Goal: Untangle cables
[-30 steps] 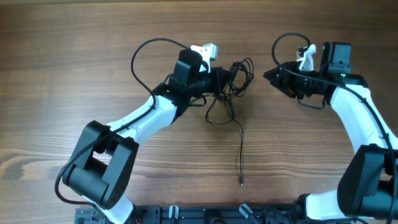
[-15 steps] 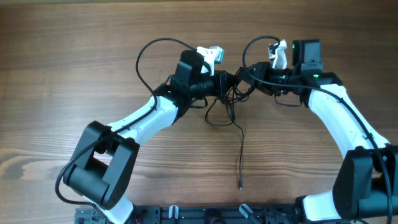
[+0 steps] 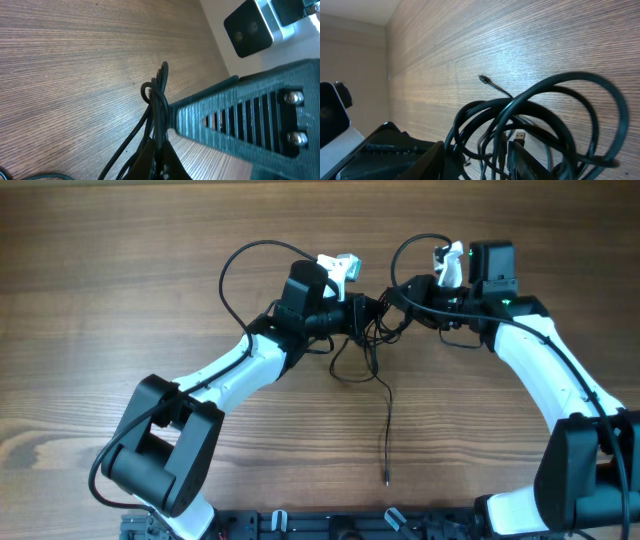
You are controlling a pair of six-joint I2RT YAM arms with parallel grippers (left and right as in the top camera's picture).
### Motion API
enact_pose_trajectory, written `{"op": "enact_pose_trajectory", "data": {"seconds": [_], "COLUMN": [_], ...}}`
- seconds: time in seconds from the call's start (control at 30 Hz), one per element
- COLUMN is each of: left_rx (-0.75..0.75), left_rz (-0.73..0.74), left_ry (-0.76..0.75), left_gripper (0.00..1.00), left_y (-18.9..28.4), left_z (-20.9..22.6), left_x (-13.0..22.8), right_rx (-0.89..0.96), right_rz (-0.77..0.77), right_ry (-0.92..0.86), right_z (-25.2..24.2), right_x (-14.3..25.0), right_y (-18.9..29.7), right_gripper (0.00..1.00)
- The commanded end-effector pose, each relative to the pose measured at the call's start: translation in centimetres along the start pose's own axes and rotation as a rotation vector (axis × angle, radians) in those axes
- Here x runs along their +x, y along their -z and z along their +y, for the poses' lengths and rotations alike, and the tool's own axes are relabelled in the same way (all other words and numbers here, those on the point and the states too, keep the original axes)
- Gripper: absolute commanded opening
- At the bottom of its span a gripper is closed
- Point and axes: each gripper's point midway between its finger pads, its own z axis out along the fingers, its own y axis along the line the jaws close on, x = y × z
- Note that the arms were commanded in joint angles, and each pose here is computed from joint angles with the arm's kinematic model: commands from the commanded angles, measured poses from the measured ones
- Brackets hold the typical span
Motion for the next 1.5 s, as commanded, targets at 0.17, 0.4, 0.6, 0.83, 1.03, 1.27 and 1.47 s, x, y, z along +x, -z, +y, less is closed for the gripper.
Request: {"op": "enact_pose_trajectory", "data": {"seconds": [0.17, 0.4, 0.6, 0.83, 1.03, 1.27, 1.47], "left_rx": [0.080, 0.127, 0.147, 0.180, 0.034, -0.246, -0.266], "left_rz": [0.005, -0.007, 0.012, -0.008, -0.019, 0.023, 0.076], "left_ry": [-0.037, 0.008, 0.010, 0.048, 0.101, 0.274, 0.197], "left_gripper": [0.04, 0.04, 0.04, 0.04, 0.04, 0.04, 0.04], "left_y": [0.8, 1.8, 1.5, 1.7, 2.0, 4.0, 4.2], "left_z": [-2.0, -2.0, -2.8, -3.6, 0.2, 7.4, 7.8], "left_x": [-0.6, -1.8, -1.2, -1.9, -1.9, 0.1, 1.3], "right_rx": [0.195, 0.149, 0.057, 0.065, -0.155, -0.612, -0.500], "right_rz": [-0.001, 0.023, 0.030, 0.042, 0.083, -0.025, -0.305], "right_ry": [-0.036, -0.055, -0.179, -0.239, -0.191, 0.014, -0.065], "right_z": [-3.6, -2.9, -1.2, -1.9, 0.2, 1.4, -4.4], "right_x": [1.1, 1.4, 1.2, 1.4, 0.0, -4.8, -10.4], "right_y": [-1.8, -2.1, -2.5, -4.5, -1.4, 11.6, 17.9], "right_gripper": [0.34, 0.34, 0.35, 0.31, 0.04, 0.04, 0.04]}}
